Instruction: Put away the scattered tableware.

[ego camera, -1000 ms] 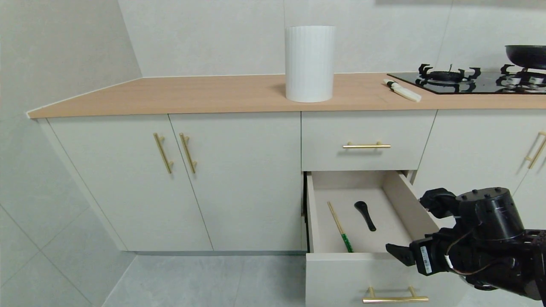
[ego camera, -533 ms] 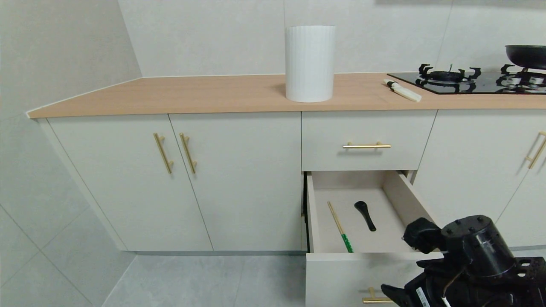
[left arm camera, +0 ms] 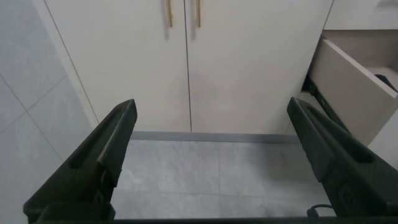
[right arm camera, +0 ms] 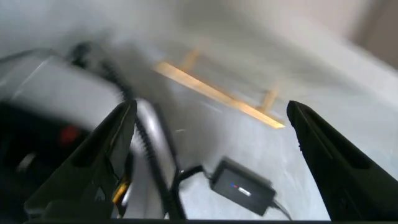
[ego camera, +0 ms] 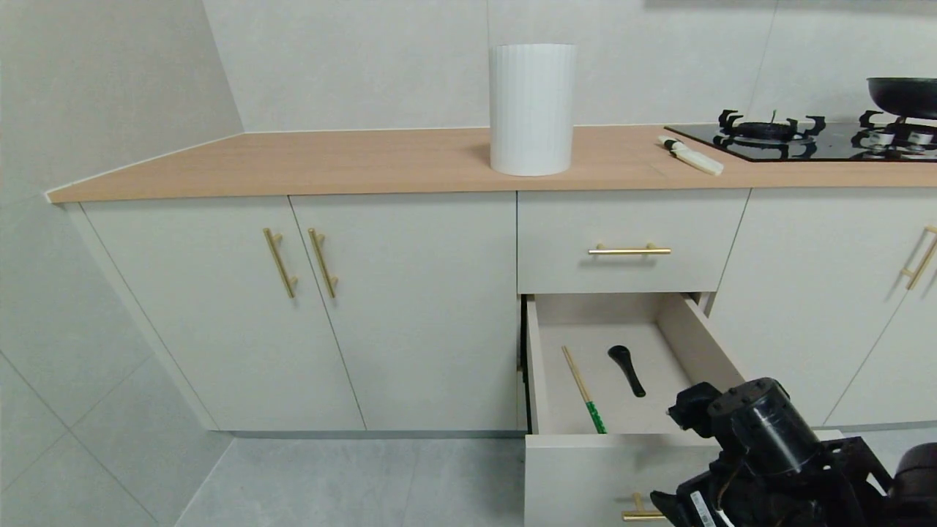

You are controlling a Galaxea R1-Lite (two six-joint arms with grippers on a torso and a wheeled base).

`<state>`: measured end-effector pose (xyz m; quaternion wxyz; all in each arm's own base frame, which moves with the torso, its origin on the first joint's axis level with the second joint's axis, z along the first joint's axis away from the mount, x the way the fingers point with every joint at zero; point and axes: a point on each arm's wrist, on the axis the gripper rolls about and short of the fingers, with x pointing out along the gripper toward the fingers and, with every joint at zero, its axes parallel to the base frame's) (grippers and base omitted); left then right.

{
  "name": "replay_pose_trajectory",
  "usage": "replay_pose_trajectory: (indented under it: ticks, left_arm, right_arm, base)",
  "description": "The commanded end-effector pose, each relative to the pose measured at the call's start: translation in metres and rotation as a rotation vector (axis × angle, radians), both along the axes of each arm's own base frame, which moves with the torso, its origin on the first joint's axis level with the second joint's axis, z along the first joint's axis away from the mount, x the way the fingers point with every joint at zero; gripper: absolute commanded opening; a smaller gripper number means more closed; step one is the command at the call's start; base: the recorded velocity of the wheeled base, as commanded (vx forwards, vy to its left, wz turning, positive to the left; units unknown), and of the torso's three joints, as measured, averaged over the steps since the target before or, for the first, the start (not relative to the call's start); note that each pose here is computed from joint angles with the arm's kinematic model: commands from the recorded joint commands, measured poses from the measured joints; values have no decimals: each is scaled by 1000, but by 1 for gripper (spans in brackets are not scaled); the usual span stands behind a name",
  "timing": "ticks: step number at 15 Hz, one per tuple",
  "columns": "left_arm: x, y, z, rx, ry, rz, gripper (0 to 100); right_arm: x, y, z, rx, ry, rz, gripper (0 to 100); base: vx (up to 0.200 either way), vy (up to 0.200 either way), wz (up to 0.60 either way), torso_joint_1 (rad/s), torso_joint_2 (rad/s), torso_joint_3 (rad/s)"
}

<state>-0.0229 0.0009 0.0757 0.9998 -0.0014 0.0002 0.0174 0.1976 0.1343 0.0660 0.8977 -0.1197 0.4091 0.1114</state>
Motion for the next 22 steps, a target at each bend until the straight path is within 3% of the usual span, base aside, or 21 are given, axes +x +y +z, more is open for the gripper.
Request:
replay_pose_trajectory:
  ticks: [1, 7, 22]
  left_arm:
    - [0, 0, 0, 0, 3, 0, 100]
    - [0, 0, 0, 0, 3, 0, 100]
    - [0, 0, 0, 0, 1, 0, 100]
  right_arm:
    - [12, 5, -9, -11, 18, -43, 100]
    - [35, 2, -7, 16, -25, -173, 100]
    - [73, 2, -7, 103, -118, -328, 100]
  base:
    - [0, 0, 0, 0, 0, 0]
    - [0, 0, 0, 0, 0, 0]
    - [0, 0, 0, 0, 0, 0]
